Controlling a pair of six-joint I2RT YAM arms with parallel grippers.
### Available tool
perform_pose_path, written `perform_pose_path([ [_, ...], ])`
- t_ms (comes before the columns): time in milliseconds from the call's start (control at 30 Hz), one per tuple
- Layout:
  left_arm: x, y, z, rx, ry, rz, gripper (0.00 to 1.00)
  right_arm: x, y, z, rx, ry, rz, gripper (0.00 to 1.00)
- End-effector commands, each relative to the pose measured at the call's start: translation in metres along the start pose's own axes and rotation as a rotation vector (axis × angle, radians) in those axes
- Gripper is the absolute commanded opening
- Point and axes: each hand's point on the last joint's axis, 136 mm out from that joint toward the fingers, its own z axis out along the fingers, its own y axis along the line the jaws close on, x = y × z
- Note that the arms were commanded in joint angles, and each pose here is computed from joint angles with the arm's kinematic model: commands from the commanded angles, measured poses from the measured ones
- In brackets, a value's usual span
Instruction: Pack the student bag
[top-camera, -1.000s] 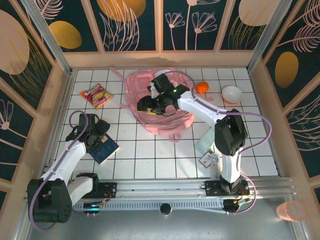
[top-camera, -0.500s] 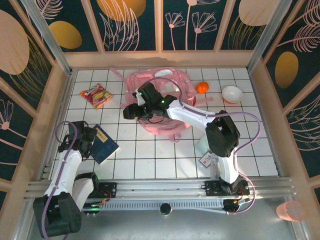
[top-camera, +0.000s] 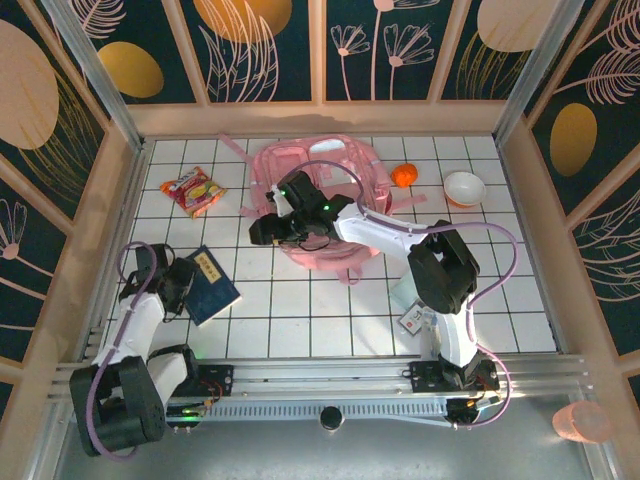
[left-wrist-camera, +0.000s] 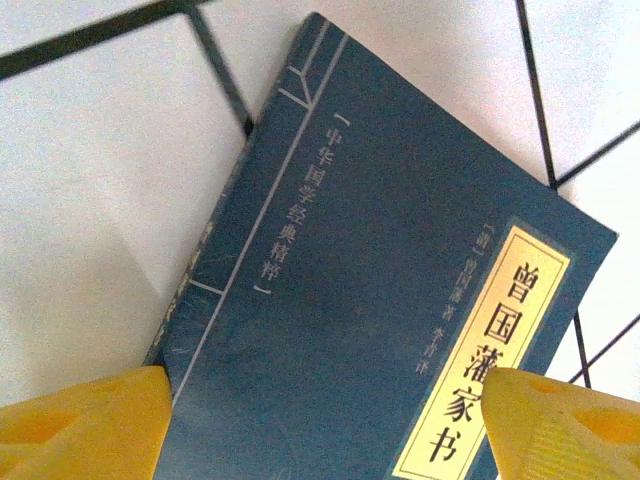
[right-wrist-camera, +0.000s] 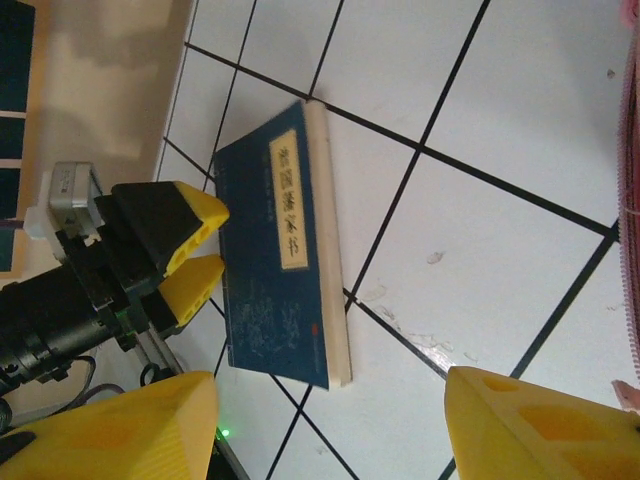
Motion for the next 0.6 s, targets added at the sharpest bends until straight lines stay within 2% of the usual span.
perform_pose_path([
  [0,0.004,-0.027,-0.001,0.077,0.080,0.138,0.78,-0.001,-0.004,0.002,-0.024,-0.007,-0.003,0.61],
  [200,0.026,-0.052,-0.004,0.163,0.212,0.181,0.74,-0.001,-0.008,0.004,-0.012,-0.003,0.033,0.60],
  [267,0.030,-0.058,-0.011,0.176,0.210,0.199,0.74,0.001,-0.011,0.004,0.018,0.003,0.056,0.59],
  [333,0.021,-0.056,-0.021,0.146,0.161,0.190,0.76,0.006,-0.012,0.004,0.042,0.018,0.087,0.58],
  [467,-0.015,-0.031,-0.037,-0.044,-0.025,0.172,0.81,0.024,-0.006,0.015,0.060,0.069,0.130,0.57],
  [567,-0.025,-0.011,-0.033,-0.123,-0.066,0.129,0.81,0.031,-0.002,0.024,0.061,0.081,0.136,0.57],
])
